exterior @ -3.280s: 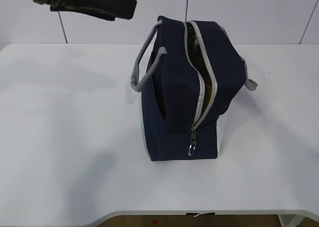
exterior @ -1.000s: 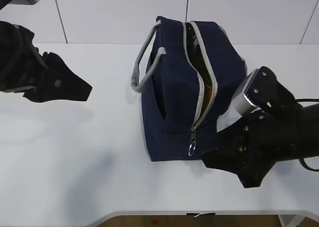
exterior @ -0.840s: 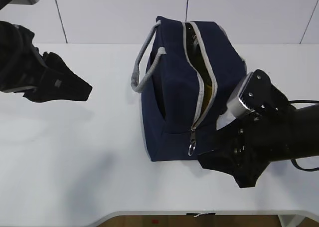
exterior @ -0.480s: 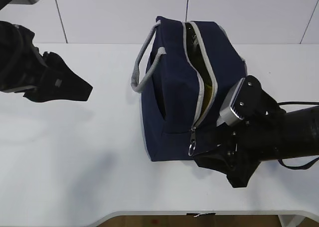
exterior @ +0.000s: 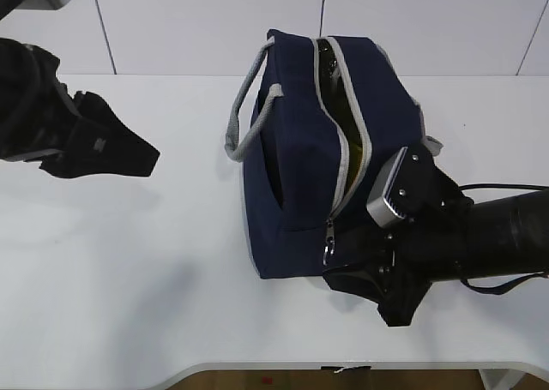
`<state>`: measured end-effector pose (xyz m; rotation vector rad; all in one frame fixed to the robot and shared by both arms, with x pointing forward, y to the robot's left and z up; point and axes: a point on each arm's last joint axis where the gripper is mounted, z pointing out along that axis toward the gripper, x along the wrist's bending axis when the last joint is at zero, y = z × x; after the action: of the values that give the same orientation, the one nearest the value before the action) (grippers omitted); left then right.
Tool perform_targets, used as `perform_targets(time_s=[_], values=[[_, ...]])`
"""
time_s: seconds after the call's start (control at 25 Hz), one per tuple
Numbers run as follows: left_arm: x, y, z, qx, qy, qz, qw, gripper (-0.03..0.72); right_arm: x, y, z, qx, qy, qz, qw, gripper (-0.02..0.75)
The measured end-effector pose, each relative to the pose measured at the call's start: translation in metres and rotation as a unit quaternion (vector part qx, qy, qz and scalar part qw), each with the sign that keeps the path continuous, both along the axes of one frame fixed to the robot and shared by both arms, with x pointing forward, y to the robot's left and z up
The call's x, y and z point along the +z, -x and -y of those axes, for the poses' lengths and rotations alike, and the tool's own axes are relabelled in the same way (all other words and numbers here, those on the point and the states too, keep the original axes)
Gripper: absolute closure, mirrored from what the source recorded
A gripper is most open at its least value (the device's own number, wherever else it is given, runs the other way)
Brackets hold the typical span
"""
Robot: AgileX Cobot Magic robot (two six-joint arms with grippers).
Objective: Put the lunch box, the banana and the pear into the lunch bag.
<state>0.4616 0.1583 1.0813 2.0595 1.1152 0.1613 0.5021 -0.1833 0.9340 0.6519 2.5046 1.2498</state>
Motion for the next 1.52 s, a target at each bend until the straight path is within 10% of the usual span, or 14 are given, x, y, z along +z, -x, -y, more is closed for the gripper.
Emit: perform_targets(time_s=[1.52], values=[[0.0,0.0,0.0,-0.001,0.0,-0.003,1.0,0.371,-0.008,-0.011,-0.007,0.028,-0.015,0.013,0.999,0.318]])
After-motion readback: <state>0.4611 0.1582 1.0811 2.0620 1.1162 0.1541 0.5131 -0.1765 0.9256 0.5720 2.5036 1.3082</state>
